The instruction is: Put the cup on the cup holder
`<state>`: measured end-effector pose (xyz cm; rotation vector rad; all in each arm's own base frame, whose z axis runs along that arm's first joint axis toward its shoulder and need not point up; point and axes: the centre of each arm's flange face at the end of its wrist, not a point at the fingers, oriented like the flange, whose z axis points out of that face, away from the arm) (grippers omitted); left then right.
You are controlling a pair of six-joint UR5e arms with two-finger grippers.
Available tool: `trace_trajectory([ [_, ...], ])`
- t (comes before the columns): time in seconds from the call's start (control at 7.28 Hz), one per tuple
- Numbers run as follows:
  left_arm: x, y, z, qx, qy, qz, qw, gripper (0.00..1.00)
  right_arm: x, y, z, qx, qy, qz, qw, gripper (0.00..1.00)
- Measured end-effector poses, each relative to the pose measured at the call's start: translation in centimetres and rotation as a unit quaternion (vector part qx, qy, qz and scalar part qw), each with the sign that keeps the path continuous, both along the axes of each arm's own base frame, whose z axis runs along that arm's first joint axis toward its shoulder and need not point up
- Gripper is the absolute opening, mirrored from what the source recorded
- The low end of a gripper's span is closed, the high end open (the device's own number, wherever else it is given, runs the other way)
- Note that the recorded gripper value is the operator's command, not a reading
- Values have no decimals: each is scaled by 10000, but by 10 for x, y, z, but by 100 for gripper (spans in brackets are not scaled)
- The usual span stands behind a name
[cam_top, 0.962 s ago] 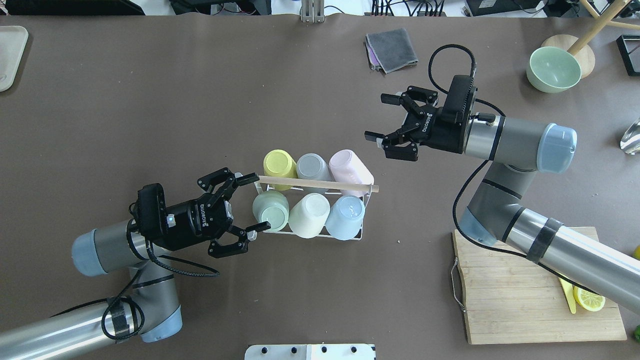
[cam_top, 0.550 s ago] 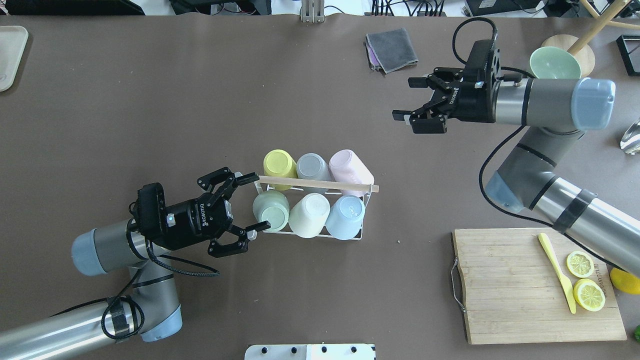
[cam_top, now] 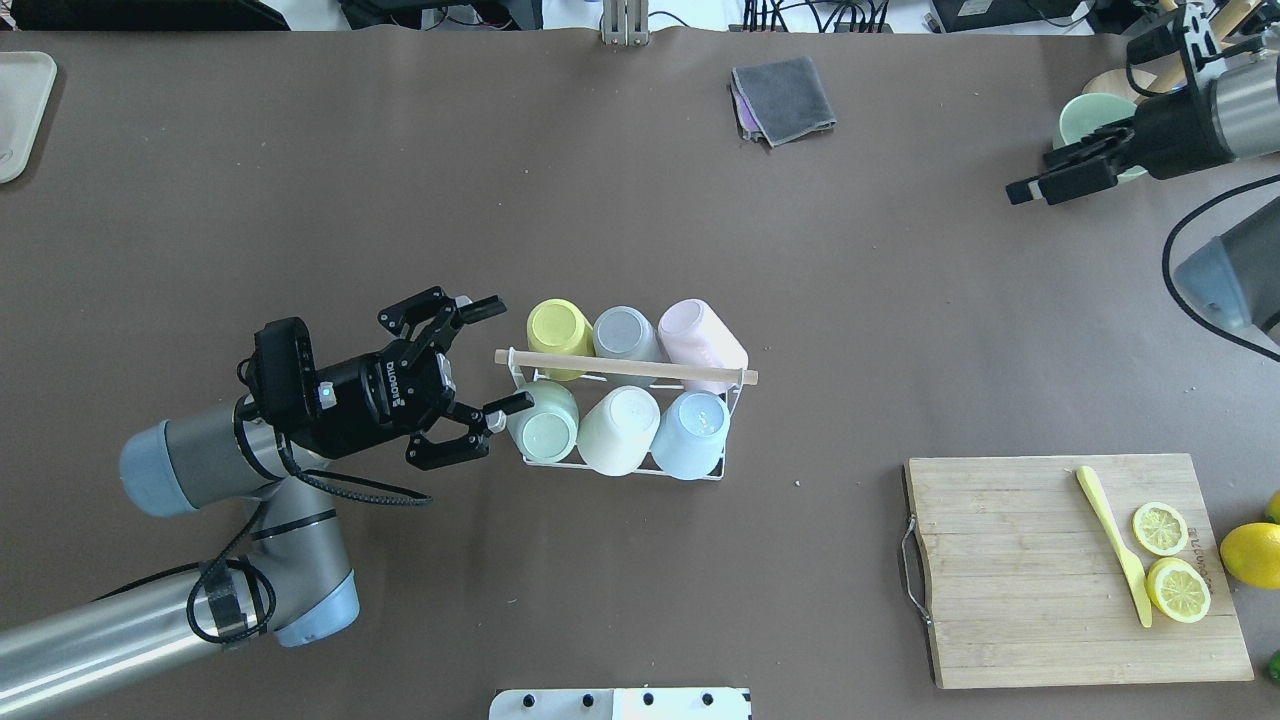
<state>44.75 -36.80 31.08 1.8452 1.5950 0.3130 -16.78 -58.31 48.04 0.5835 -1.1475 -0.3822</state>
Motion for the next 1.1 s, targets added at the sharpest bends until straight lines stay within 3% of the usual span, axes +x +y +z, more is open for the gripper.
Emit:
trace_trajectory([
  [0.14, -12, -19, -12, -82, -265, 17, 9996, 98, 32, -4, 36, -696, 374, 174, 9967, 100],
  [0.27, -25, -41, -24, -257, -605, 84, 9978, 98, 71, -3, 78, -1483, 754, 402, 9852, 100],
  [0.41, -36, -66, -33, -527, -1005, 49, 9935, 98, 111, 1, 115, -2254, 1085, 704, 9657, 100],
  [0.55, -45, -94, -36, -914, -1461, -79, 9850, 98, 147, 10, 144, -2855, 1366, 1019, 9431, 100],
  [0.69, -54, -125, -32, -1387, -1976, -221, 9702, 98, 173, 23, 164, -3300, 1544, 1243, 9229, 100],
  [0.82, -63, -154, -23, -1875, -2561, -276, 9479, 98, 188, 31, 169, -3671, 1655, 1340, 9055, 100],
  [1.1, -88, -198, -5, -2877, -3709, 6, 8830, 98, 201, 46, 163, -4132, 1972, 1439, 8773, 100],
])
